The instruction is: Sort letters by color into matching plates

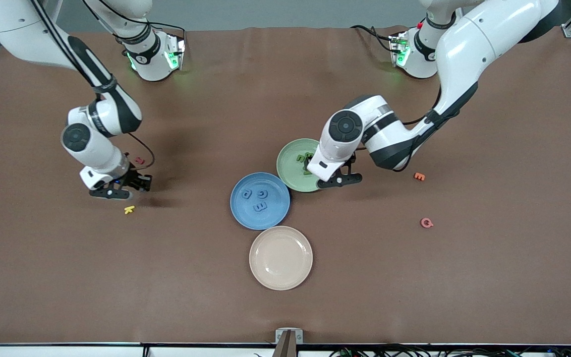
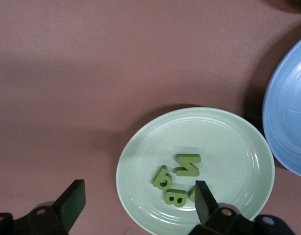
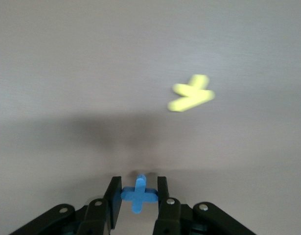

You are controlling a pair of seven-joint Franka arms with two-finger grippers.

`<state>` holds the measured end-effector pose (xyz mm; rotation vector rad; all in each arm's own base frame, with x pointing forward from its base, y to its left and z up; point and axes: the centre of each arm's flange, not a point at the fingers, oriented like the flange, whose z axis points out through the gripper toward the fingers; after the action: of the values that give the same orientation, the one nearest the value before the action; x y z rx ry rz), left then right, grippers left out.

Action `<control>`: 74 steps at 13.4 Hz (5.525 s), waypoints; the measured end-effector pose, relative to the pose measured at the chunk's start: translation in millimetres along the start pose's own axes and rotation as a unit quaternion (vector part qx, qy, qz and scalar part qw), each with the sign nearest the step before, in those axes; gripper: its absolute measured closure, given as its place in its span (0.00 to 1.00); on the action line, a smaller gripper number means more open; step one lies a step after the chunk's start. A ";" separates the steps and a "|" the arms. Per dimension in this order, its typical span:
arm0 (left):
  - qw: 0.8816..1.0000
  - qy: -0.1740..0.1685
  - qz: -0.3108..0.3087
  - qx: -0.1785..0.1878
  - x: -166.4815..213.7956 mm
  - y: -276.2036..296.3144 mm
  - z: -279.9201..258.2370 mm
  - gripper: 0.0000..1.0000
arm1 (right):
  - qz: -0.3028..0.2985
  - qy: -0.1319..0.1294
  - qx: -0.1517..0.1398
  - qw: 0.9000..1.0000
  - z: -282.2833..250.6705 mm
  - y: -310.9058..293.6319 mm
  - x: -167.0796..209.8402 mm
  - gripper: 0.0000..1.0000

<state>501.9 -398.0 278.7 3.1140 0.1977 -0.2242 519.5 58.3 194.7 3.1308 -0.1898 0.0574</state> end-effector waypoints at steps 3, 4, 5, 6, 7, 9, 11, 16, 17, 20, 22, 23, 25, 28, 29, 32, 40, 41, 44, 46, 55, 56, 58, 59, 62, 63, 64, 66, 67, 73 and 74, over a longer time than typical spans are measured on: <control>0.999 -0.018 0.035 -0.016 16.9 -25.5 -23.2 0.02 | 0.043 0.010 -0.004 0.999 -23.0 -80.8 4.0 0.66; 0.998 -0.025 0.049 -0.025 21.7 -36.2 -31.9 0.02 | 0.057 0.013 -0.003 0.998 -28.7 -105.7 2.5 0.66; 0.997 -0.028 0.061 -0.035 28.1 -50.9 -43.0 0.02 | 0.072 0.013 -0.003 0.997 -32.5 -130.7 0.7 0.66; 0.996 -0.027 0.067 -0.043 34.6 -65.9 -53.7 0.02 | 0.088 0.011 -0.003 0.996 -34.3 -152.6 0.2 0.66; 0.996 -0.018 0.075 -0.048 41.9 -85.1 -68.1 0.02 | 0.107 0.009 -0.001 0.994 -36.9 -181.5 0.8 0.66; 0.994 -0.001 0.092 -0.052 51.5 -120.9 -91.3 0.02 | 0.142 0.005 0.001 0.990 -41.7 -234.2 2.9 0.66; 0.992 0.023 0.101 -0.068 66.3 -173.0 -122.7 0.02 | 0.171 0.001 0.008 0.985 -44.1 -284.8 5.3 0.66; 0.995 0.060 0.057 -0.054 88.5 -300.1 -201.9 0.01 | 0.218 -0.005 0.034 0.975 -34.8 -357.3 7.8 0.66; 0.996 0.055 0.048 -0.051 90.2 -327.9 -226.3 0.02 | 0.226 -0.008 0.036 0.973 -31.1 -368.1 5.7 0.66; 0.996 0.070 0.031 -0.051 90.2 -387.8 -296.7 0.01 | 0.240 -0.012 0.044 0.970 -21.3 -400.4 -4.1 0.66; 0.994 0.085 0.036 -0.050 86.0 -395.3 -323.7 0.01 | 0.242 -0.014 0.046 0.969 -14.2 -414.3 -9.4 0.66; 0.994 0.088 0.038 -0.047 82.2 -392.4 -330.1 0.01 | 0.242 -0.014 0.046 0.969 -12.1 -416.0 -9.3 0.59; 0.994 0.097 0.043 -0.031 74.6 -386.3 -339.9 0.01 | 0.245 -0.012 0.044 0.968 -10.6 -413.2 -5.2 0.37; 0.993 0.108 0.047 -0.020 64.8 -379.3 -352.0 0.01 | 0.247 -0.010 0.043 0.968 -11.5 -411.6 -2.2 0.06; 0.993 0.109 0.047 -0.019 63.6 -378.6 -353.1 0.01 | 0.247 -0.010 0.043 0.968 -11.5 -411.4 -1.9 0.00; 0.993 0.107 0.052 -0.019 63.1 -373.8 -352.0 0.01 | 0.245 -0.010 0.028 0.969 -10.9 -405.9 2.1 0.00; 0.993 0.106 0.057 -0.017 62.6 -368.1 -350.8 0.01 | 0.124 -0.032 -0.071 0.989 -77.3 -325.9 55.8 0.00; 0.993 0.106 0.057 -0.017 62.6 -367.7 -350.8 0.01 | 0.107 -0.037 -0.083 0.990 -91.9 -309.2 63.8 0.00; 0.992 0.106 0.059 -0.017 62.3 -366.1 -350.6 0.01 | 0.059 -0.050 -0.104 0.992 -123.4 -257.0 82.9 0.00; 0.993 0.106 0.057 -0.017 62.6 -367.9 -350.5 0.01 | 0.030 -0.073 -0.125 0.989 -138.8 -214.0 90.1 0.00; 0.993 0.106 0.057 -0.017 62.6 -368.4 -350.6 0.00 | -0.042 -0.182 -0.092 0.978 -244.7 -17.5 113.7 0.00; 0.993 0.106 0.058 -0.017 62.4 -367.4 -350.7 0.00 | -0.038 -0.188 -0.080 0.978 -255.2 -7.3 112.1 0.00; 0.992 0.108 0.062 -0.017 60.9 -362.9 -352.5 0.00 | -0.019 -0.192 -0.045 0.980 -279.2 11.4 112.2 0.00; 0.992 0.109 0.066 -0.017 59.1 -357.8 -354.1 0.00 | -0.003 -0.187 -0.022 0.982 -293.1 24.6 113.6 0.00; 0.990 0.119 0.074 -0.018 52.6 -350.1 -363.7 0.00 | 0.026 -0.152 0.013 0.988 -332.7 60.2 122.9 0.00; 0.990 0.123 0.074 -0.018 50.9 -350.6 -367.7 0.00 | 0.028 -0.143 0.015 0.989 -341.5 62.7 124.6 0.00; 0.989 0.127 0.073 -0.018 50.2 -351.2 -371.5 0.00 | 0.028 -0.138 0.016 0.990 -346.1 62.3 125.3 0.00; 0.989 0.131 0.072 -0.019 50.1 -353.2 -375.9 0.00 | 0.027 -0.135 0.016 0.990 -349.3 61.6 125.5 0.00; 0.989 0.132 0.071 -0.019 50.2 -354.1 -376.4 0.00 | 0.027 -0.137 0.016 0.990 -350.5 61.0 124.5 0.00; 0.988 0.133 0.070 -0.019 50.0 -354.3 -378.1 0.00 | 0.022 -0.129 0.002 0.991 -398.7 50.6 96.6 0.00; 0.988 0.133 0.070 -0.019 50.0 -354.3 -378.2 0.00 | 0.021 -0.124 0.000 0.992 -408.5 48.5 90.9 0.00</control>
<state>559.7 -32.0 644.3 3.0907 -0.0160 0.1973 589.0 1.9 606.4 3.1242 -0.2555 -0.3327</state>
